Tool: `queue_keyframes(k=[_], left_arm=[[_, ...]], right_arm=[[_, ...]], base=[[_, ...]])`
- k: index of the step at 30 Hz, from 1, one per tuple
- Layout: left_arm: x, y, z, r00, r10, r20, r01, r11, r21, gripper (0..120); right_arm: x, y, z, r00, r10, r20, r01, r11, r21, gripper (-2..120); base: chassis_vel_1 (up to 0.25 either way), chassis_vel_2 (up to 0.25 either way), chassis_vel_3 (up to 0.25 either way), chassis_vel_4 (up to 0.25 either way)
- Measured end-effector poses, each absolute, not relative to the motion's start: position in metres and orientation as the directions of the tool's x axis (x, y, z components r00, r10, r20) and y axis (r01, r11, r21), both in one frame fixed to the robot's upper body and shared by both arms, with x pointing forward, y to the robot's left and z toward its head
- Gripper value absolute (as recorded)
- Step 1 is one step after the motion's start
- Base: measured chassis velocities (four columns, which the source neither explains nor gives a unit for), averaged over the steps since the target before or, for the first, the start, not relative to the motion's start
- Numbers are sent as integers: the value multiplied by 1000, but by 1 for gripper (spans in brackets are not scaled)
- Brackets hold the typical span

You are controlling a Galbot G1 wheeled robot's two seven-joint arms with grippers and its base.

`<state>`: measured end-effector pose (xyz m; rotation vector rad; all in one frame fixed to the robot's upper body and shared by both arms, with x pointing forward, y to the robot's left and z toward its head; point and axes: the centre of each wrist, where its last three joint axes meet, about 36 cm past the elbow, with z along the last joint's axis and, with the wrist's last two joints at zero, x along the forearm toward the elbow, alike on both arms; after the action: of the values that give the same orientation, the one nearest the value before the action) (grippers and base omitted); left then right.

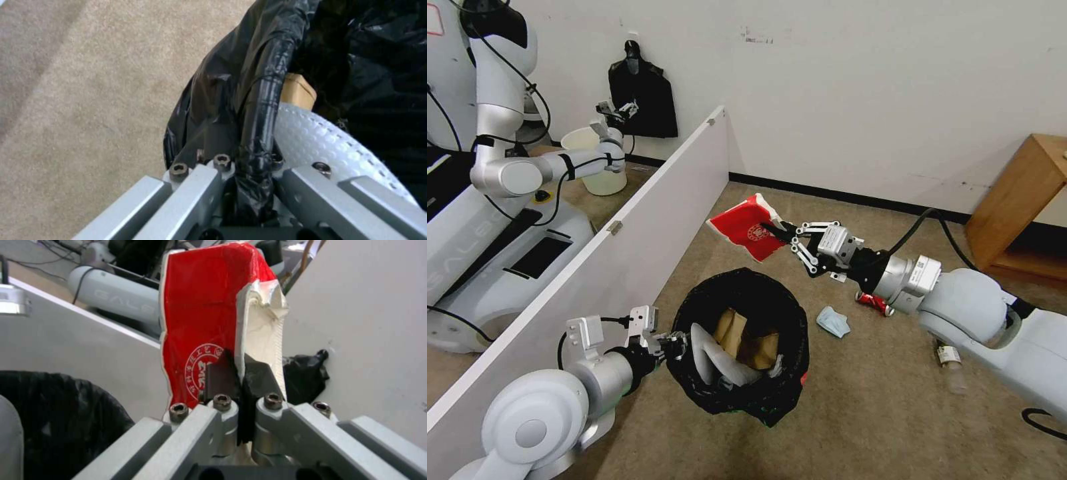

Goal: Pick up the trash bin and place the garbage on the floor into it.

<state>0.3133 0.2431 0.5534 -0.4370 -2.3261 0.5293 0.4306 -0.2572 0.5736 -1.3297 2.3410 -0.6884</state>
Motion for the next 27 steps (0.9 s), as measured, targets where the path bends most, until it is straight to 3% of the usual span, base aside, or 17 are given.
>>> queue_keyframes(k=[27], left_arm=[[316,236,549,-713,429,555,128,858,-498,0]], right_arm=[[396,-251,565,-366,-930,17,-744,282,-606,0]], base=[[0,0,0,0]])
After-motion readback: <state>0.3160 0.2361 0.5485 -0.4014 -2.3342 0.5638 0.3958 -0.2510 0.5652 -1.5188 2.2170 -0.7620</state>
